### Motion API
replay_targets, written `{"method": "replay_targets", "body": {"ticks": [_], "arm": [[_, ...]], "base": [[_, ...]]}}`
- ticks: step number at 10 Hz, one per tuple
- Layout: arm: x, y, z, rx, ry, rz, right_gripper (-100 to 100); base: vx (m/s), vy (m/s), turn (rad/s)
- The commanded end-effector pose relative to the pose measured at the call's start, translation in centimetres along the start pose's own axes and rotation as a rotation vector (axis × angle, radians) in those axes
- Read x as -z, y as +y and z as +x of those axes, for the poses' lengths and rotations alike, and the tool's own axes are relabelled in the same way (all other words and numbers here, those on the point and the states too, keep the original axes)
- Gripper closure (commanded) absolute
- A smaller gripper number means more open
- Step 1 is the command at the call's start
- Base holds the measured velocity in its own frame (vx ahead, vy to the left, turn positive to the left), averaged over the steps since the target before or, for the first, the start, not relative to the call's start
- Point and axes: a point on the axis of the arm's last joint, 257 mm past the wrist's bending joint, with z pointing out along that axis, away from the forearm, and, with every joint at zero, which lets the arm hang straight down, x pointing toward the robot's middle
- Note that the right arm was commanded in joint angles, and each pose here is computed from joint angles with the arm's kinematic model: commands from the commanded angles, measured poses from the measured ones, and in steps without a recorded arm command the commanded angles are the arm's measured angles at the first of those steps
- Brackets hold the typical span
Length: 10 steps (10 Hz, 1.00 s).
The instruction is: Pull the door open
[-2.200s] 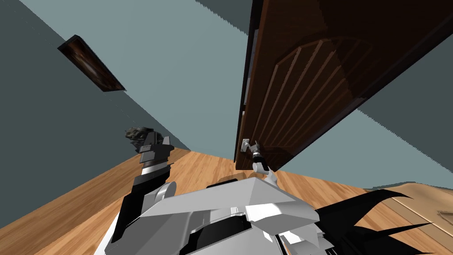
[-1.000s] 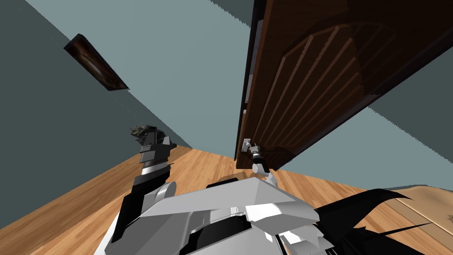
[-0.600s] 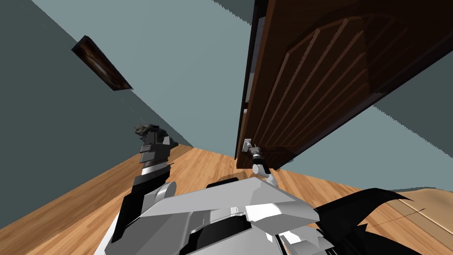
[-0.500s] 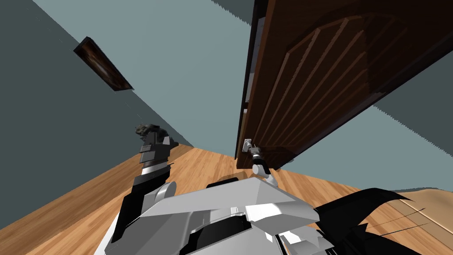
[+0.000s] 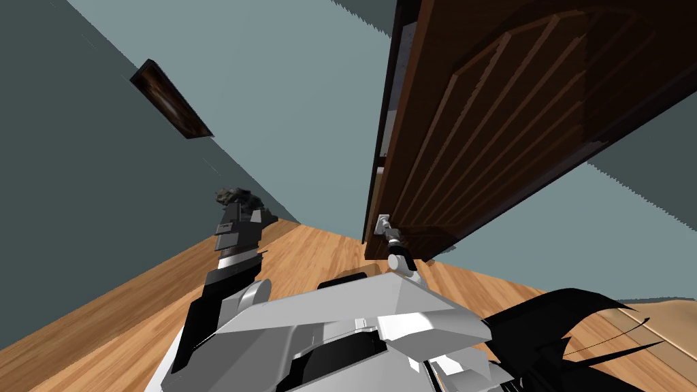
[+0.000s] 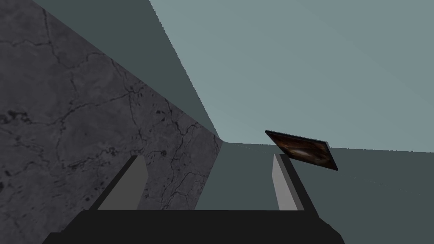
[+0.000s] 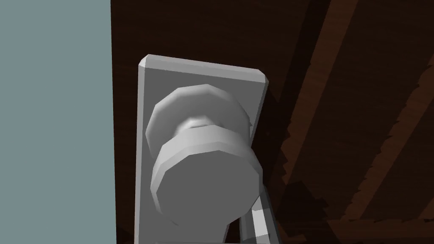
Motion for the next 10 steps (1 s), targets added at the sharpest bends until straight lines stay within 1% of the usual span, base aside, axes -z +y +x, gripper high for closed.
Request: {"method": "replay_targets", "body": {"ticks": [1,3,4,5,6,7,8,10], "arm": [[-0.14,-1.3,1.0,-0.095,0.015,0.016,-100],[0.19,-1.4,0.7,-0.166,0.004,0.013,-100],[0.19,-1.4,0.7,-0.166,0.004,0.013,-100],[0.47,-1.5,0.5,-0.222,-0.004,0.012,-100],[0.69,0.0,-0.6,-0.177,-0.018,-0.013,-100],[0.65,0.8,-0.9,-0.187,-0.035,-0.014,-100],[0.51,1.1,-0.8,-0.192,-0.041,-0.010,-100],[0.36,1.4,-0.7,-0.198,-0.046,-0.006,-100]], "base": [[-0.057,0.001,0.025],[-0.057,-0.002,0.030],[-0.040,0.002,0.030],[-0.040,0.000,0.006],[-0.017,-0.029,-0.043],[0.026,-0.009,-0.104],[0.048,0.027,-0.108],[0.040,0.039,-0.038]]}}
